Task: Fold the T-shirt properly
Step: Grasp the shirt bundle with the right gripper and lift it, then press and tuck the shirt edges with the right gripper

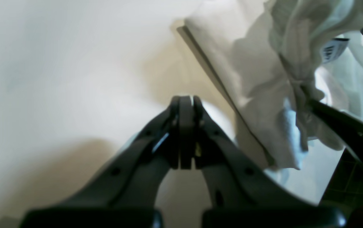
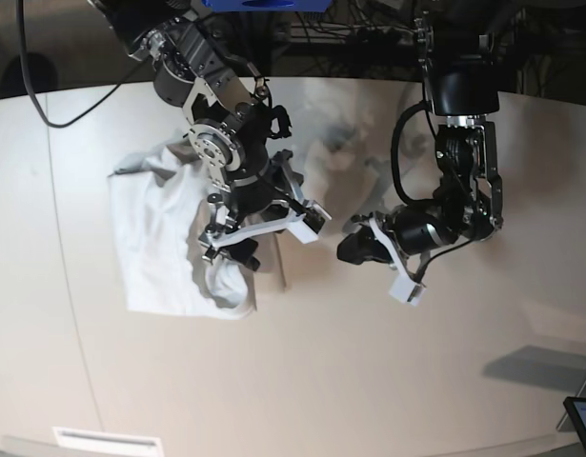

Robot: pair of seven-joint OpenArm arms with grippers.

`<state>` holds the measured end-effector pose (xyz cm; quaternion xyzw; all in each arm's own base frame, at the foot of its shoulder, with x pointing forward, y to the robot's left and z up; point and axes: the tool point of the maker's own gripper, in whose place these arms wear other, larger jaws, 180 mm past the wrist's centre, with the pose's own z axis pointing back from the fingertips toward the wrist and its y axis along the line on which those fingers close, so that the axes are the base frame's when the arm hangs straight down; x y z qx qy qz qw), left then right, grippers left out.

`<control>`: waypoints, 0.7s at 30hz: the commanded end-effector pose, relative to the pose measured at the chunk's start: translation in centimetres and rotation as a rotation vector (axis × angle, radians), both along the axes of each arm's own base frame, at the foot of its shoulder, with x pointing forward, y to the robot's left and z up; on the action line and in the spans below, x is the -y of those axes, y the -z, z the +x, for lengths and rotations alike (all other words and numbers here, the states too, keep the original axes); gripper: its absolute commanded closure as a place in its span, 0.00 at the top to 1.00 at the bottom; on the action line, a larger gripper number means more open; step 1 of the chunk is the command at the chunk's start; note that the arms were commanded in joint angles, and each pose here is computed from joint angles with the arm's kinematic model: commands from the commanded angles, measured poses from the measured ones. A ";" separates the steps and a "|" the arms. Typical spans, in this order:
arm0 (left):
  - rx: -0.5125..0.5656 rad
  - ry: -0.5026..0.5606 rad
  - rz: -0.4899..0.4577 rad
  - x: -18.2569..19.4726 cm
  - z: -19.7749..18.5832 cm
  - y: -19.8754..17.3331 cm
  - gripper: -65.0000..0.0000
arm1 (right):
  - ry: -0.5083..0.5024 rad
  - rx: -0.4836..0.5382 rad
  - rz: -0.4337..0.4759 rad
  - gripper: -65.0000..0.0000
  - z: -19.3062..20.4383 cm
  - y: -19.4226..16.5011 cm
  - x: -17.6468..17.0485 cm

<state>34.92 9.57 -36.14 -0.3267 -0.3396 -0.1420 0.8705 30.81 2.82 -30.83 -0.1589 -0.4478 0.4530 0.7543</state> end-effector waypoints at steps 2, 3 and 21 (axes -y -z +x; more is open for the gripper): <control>0.059 -0.007 -0.018 -0.2 1.2 -1.8 0.00 | -0.001 0.108 0.067 0.66 0.9 -3.2 -0.1; 0.059 -0.007 -0.018 -0.2 1.2 -1.8 0.00 | 0.013 0.135 0.086 0.66 1.2 -4.0 0.5; 0.039 -0.082 0.033 -4.6 0.2 -1.0 0.00 | 0.276 0.006 0.177 0.02 4.3 -2.7 11.4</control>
